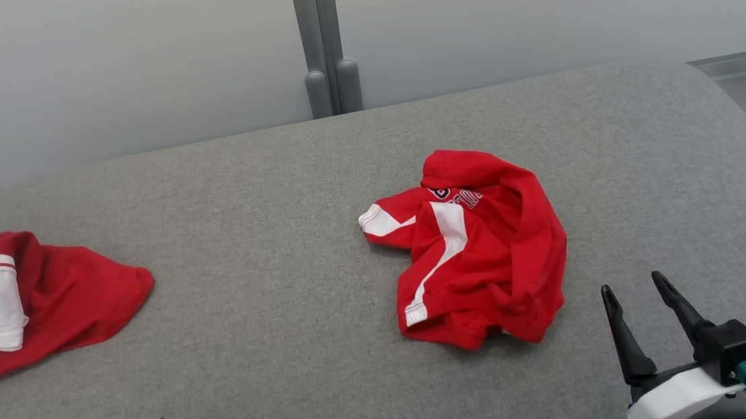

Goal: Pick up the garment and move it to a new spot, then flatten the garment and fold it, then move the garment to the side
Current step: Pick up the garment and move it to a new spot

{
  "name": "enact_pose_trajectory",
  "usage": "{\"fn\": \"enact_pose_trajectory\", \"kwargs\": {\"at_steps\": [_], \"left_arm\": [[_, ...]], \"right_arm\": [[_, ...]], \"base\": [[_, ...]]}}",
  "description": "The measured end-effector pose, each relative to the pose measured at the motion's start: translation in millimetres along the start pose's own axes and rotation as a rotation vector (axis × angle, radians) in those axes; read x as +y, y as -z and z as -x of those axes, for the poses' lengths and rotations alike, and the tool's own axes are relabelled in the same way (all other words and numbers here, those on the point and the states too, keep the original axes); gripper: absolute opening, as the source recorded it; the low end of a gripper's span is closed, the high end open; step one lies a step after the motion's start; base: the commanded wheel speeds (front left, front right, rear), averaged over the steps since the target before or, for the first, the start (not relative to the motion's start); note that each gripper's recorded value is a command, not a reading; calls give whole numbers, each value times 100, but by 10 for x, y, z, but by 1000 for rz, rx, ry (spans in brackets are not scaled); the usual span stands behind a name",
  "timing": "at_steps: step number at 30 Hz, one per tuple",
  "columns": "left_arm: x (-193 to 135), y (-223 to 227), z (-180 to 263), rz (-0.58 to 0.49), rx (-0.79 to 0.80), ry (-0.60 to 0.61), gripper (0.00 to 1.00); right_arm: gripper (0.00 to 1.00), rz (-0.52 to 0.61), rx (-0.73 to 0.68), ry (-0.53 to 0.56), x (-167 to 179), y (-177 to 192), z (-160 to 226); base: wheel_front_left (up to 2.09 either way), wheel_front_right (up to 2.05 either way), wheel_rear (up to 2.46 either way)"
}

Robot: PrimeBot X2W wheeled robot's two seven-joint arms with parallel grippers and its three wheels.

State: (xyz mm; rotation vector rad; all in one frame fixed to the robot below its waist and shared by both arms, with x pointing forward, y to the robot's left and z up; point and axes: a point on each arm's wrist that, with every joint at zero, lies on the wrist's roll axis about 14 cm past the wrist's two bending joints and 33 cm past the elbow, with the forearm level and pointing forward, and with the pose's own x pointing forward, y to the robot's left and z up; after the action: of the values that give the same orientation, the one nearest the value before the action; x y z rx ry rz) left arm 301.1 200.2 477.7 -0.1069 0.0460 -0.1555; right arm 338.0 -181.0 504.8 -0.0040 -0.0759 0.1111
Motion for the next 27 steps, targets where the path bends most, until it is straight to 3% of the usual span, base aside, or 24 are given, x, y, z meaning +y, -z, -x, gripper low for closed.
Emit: {"fn": "enact_pose_trajectory", "kwargs": {"at_steps": [14, 21, 27], "left_arm": [[-99, -20, -76, 8, -6, 33, 100], [-693, -80, -392, 50, -28, 224, 100], [-1319, 226, -673, 111, 97, 416, 100]], "right_arm": [[100, -1, 9, 7, -22, 27, -10], [100, 4, 9, 13, -50, 21, -8], [100, 8, 14, 41, -139, 29, -1]], "base": [[0, 0, 0], [0, 0, 0], [0, 0, 0]]}}
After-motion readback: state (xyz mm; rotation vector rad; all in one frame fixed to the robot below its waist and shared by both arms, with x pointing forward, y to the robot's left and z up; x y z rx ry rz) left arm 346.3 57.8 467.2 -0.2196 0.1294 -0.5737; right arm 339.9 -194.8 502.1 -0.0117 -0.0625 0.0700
